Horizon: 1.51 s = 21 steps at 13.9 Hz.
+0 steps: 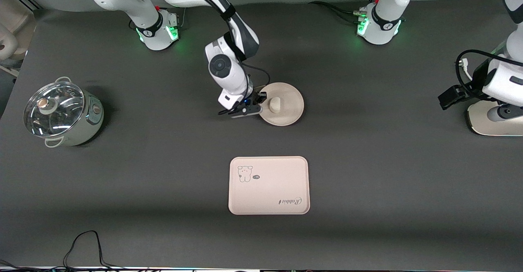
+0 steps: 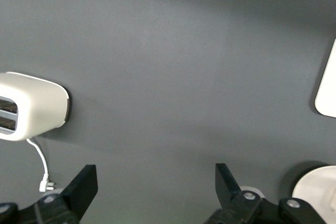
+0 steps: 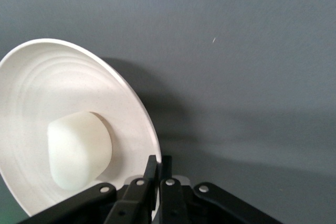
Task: Place bun in plate and plate on tray
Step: 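Carry the plate with the right gripper and lower it onto the tray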
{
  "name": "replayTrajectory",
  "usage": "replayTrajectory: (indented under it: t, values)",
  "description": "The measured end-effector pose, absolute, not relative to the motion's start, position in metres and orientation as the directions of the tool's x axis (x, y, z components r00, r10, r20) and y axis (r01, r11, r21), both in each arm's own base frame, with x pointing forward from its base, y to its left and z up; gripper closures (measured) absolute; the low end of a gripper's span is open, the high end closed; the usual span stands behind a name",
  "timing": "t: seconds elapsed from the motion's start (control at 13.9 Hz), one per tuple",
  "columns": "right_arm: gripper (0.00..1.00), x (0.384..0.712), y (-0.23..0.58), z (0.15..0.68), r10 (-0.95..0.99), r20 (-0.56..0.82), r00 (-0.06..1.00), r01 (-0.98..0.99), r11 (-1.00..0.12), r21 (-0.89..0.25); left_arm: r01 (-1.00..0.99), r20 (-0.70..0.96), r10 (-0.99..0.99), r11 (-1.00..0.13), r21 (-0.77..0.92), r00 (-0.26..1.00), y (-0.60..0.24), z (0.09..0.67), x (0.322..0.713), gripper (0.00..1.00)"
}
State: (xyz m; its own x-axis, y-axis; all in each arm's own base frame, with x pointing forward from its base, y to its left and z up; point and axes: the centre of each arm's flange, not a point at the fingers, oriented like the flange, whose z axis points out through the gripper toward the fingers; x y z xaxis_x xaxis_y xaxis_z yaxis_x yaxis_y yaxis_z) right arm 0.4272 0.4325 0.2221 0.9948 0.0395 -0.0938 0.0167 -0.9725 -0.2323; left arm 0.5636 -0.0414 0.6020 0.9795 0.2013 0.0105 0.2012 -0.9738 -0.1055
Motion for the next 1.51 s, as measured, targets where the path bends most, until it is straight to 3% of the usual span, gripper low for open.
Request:
replayTrajectory:
  t: [0.22, 0.43, 0.65, 1.15, 1.51]
  values:
    - [0.96, 0.483, 0.407, 0.284, 0.002, -0.155, 0.988, -0.04, -0.964, -0.262, 0.174, 0.004, 0.175, -0.979, -0.107, 0.985, -0.032, 0.602, 0.564, 0.0]
    - [0.96, 0.534, 0.384, 0.346, -0.041, -0.111, 0.993, -0.074, -0.949, -0.306, 0.159, -0.019, 0.162, -0.981, -0.111, 0.987, -0.033, 0.594, 0.567, 0.0]
    - [0.96, 0.575, 0.379, 0.366, -0.061, -0.067, 0.996, -0.079, -0.944, -0.319, 0.148, -0.036, 0.15, -0.987, -0.061, 0.988, -0.046, 0.586, 0.571, 0.0]
    - [0.96, 0.684, 0.354, 0.282, -0.13, 0.007, 0.992, -0.124, -0.961, -0.249, 0.139, -0.036, 0.14, -0.99, -0.029, 0.989, -0.056, 0.574, 0.575, 0.0]
    - [0.96, 0.695, 0.353, 0.223, -0.145, 0.019, 0.989, -0.136, -0.959, -0.248, 0.139, -0.041, 0.141, -0.99, -0.03, 0.989, -0.056, 0.571, 0.575, 0.0]
